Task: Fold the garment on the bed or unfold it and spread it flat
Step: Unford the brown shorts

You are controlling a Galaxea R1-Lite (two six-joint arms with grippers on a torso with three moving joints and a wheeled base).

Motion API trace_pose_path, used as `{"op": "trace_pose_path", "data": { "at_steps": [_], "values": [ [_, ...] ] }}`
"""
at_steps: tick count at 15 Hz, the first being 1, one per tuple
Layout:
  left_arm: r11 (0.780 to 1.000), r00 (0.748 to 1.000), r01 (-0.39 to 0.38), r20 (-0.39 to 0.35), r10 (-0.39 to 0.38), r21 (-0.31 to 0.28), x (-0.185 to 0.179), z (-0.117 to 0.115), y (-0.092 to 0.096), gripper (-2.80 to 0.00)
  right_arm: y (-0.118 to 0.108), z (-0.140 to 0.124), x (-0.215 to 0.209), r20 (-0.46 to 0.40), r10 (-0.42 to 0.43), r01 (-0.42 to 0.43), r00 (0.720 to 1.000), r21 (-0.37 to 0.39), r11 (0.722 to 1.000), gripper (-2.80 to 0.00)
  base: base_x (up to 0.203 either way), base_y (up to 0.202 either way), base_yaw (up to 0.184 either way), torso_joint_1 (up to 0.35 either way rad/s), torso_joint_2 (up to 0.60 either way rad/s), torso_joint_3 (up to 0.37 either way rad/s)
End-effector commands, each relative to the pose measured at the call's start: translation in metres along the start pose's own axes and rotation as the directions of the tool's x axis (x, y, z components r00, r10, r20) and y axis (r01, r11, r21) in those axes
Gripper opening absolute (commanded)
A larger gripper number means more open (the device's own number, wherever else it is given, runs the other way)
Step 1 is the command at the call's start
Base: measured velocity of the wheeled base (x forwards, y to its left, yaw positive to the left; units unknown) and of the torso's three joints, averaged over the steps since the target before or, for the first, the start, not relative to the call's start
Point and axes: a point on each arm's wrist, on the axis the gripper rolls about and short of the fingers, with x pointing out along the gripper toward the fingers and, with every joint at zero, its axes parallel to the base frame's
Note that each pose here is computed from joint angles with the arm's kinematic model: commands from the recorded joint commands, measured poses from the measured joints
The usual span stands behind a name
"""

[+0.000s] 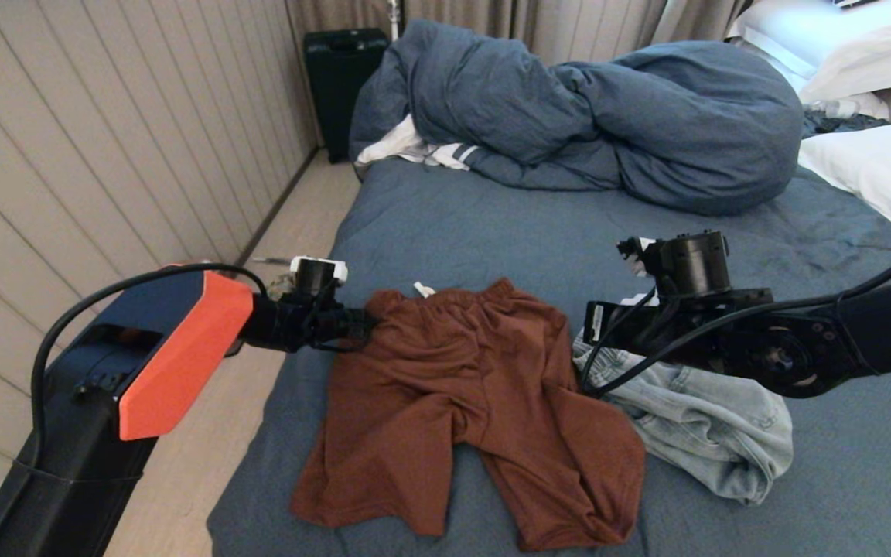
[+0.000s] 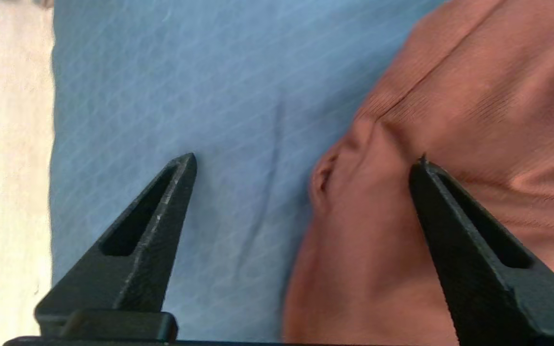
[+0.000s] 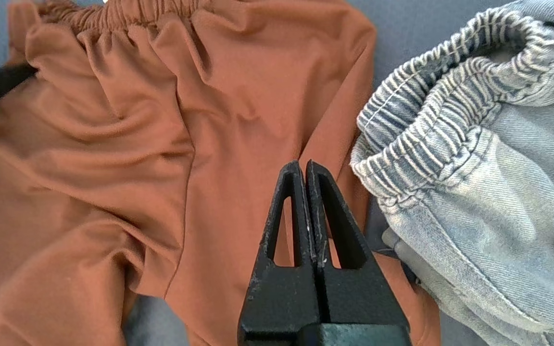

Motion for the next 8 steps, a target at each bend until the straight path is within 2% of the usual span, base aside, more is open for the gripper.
{"op": "trace_pose_path", "data": {
  "at_steps": [1,3,6,7,8],
  "values": [
    [1.000,0.999,-0.016,-0.028,0.016,0.002,-0.001,-0.011,-0.002,0.00,0.000,0.000,0.001,0.001,-0.001,0.001,1.000,0.004,1.000,-2.80,0.000,0.000,0.000,0.000,0.00,0.000],
    [1.000,1.000,-0.018,0.007,0.018,0.012,0.000,-0.018,-0.006,0.00,-0.001,0.000,0.001,0.002,-0.002,0.002,1.000,0.003,1.000,-2.80,0.000,0.000,0.000,0.000,0.00,0.000],
    [1.000,1.000,-0.005,0.006,0.005,0.024,-0.006,-0.019,-0.014,0.00,-0.001,-0.001,0.002,-0.002,-0.003,0.003,1.000,0.003,1.000,-2.80,0.000,0.000,0.000,0.000,0.00,0.000],
    [1.000,1.000,-0.008,0.006,0.008,0.023,-0.006,-0.019,-0.013,-2.80,-0.001,-0.001,0.003,-0.004,-0.004,0.004,1.000,0.002,1.000,-2.80,0.000,0.000,0.000,0.000,0.00,0.000],
    [1.000,1.000,-0.009,0.014,0.009,0.021,-0.007,-0.017,-0.013,-2.80,-0.001,-0.002,0.003,-0.006,-0.004,0.004,1.000,0.002,1.000,-2.80,0.000,0.000,0.000,0.000,0.00,0.000]
  ]
}}
